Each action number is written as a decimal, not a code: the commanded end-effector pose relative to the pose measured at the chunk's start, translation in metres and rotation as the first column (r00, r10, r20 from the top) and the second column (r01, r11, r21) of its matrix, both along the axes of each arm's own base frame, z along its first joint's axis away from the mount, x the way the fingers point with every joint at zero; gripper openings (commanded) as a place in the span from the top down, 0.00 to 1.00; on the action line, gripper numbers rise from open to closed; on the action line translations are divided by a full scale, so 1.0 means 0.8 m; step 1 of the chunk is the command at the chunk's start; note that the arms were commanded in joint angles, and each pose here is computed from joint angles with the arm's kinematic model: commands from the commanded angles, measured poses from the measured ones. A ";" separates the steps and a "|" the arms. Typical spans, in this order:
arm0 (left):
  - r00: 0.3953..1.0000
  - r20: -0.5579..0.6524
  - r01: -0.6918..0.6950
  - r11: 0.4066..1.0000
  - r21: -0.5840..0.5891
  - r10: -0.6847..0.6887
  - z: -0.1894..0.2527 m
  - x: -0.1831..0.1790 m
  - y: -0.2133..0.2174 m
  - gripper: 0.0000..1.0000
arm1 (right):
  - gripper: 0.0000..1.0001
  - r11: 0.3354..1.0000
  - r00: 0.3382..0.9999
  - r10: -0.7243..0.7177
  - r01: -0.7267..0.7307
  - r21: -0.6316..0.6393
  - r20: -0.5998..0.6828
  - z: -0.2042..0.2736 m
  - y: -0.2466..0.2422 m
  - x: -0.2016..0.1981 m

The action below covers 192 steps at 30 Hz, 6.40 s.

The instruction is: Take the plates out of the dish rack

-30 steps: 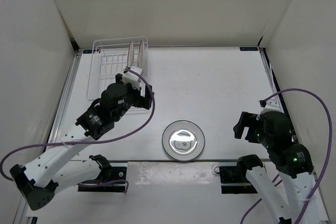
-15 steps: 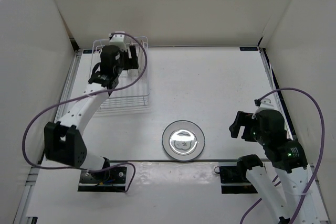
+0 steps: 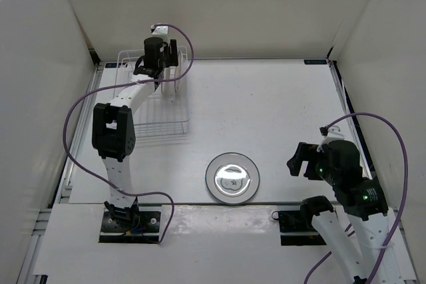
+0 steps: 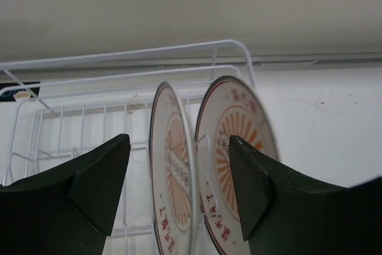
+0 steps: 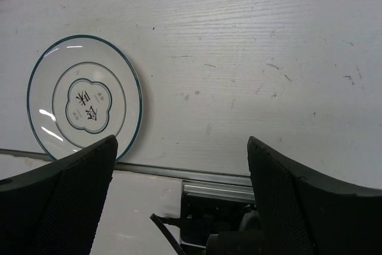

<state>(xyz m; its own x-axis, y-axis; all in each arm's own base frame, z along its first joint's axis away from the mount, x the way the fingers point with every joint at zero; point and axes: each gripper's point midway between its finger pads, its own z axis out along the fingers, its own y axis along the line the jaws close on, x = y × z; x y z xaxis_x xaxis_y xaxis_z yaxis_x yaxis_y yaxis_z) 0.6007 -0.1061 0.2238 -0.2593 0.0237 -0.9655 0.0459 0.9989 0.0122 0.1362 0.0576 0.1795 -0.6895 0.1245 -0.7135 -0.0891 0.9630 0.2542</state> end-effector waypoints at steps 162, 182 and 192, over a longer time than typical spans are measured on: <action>0.688 0.331 0.466 0.744 0.480 -0.645 0.229 -0.567 -0.105 0.00 | 0.10 0.998 0.995 0.042 -0.047 0.051 0.095 0.006 0.012 0.004; 0.290 -0.042 0.741 0.196 0.643 -0.956 0.184 -0.646 -0.240 0.00 | 0.10 0.997 0.993 0.044 -0.050 0.054 0.108 0.007 0.012 0.000; 0.288 -0.230 0.864 0.149 0.481 -0.929 0.107 -0.611 -0.254 0.00 | 0.10 0.997 0.993 0.049 -0.055 0.056 0.106 0.006 0.013 0.000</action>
